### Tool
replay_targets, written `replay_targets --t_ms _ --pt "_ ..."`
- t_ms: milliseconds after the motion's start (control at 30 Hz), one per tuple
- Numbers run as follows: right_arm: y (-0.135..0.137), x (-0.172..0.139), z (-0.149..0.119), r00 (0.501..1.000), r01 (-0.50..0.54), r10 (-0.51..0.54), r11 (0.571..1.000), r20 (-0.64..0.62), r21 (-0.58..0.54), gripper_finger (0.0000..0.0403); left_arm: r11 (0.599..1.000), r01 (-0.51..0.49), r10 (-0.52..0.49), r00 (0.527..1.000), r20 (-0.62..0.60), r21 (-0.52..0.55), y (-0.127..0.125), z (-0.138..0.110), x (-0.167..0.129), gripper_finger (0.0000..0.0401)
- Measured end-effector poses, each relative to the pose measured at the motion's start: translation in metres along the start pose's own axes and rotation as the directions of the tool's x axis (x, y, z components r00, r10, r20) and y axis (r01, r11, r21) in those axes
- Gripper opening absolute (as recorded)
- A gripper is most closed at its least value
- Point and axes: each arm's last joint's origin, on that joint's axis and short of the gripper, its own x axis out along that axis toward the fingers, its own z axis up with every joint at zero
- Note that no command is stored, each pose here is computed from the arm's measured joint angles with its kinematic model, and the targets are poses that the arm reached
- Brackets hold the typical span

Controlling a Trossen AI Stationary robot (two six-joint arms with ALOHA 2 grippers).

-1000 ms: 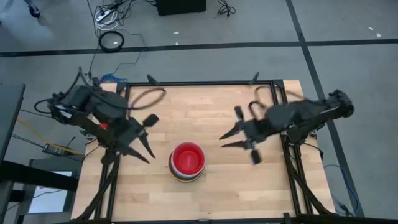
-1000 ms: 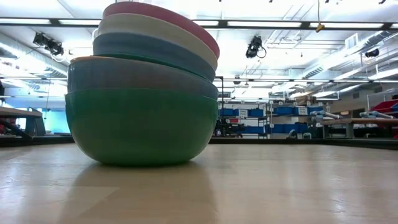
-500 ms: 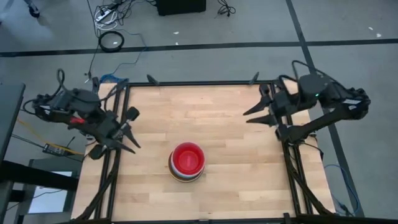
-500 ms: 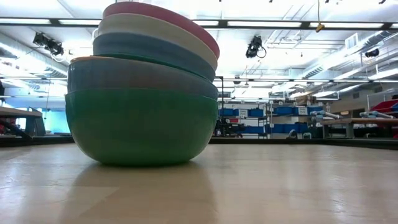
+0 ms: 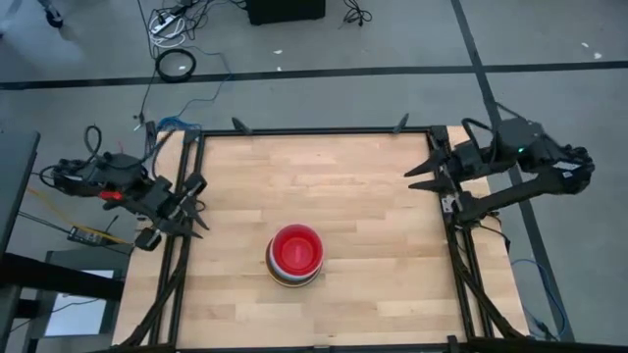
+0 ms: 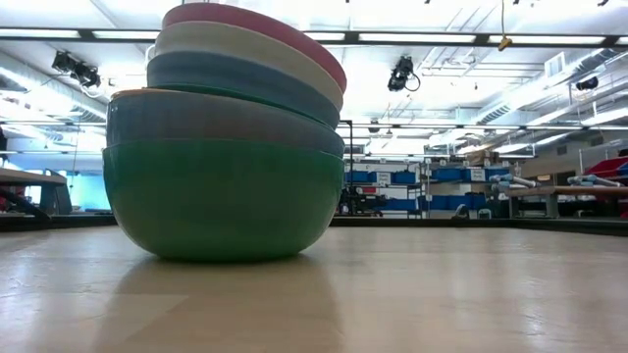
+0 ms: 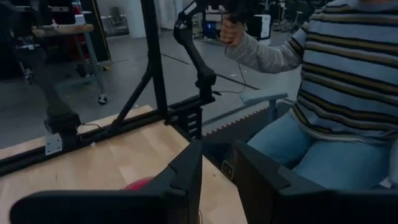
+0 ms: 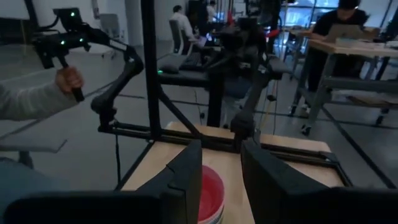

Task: Nest bowls inside each other
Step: Return to Home Position

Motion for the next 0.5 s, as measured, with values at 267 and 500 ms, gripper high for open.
replay_targets --t_ms 267,500 --pt "0.002 -0.018 -0.081 0.991 0.036 -0.049 0.995 0.128 0.097 0.0100 1.000 -0.008 0.009 0.998 0.059 -0.009 -0.003 -0.032 -0.004 0.0097" --pt "0.009 -0.045 -0.135 0.965 0.014 -0.053 0.988 0.257 0.151 0.0100 1.000 -0.009 0.011 0.988 0.152 -0.017 -0.008 -0.068 -0.010 0.0097"
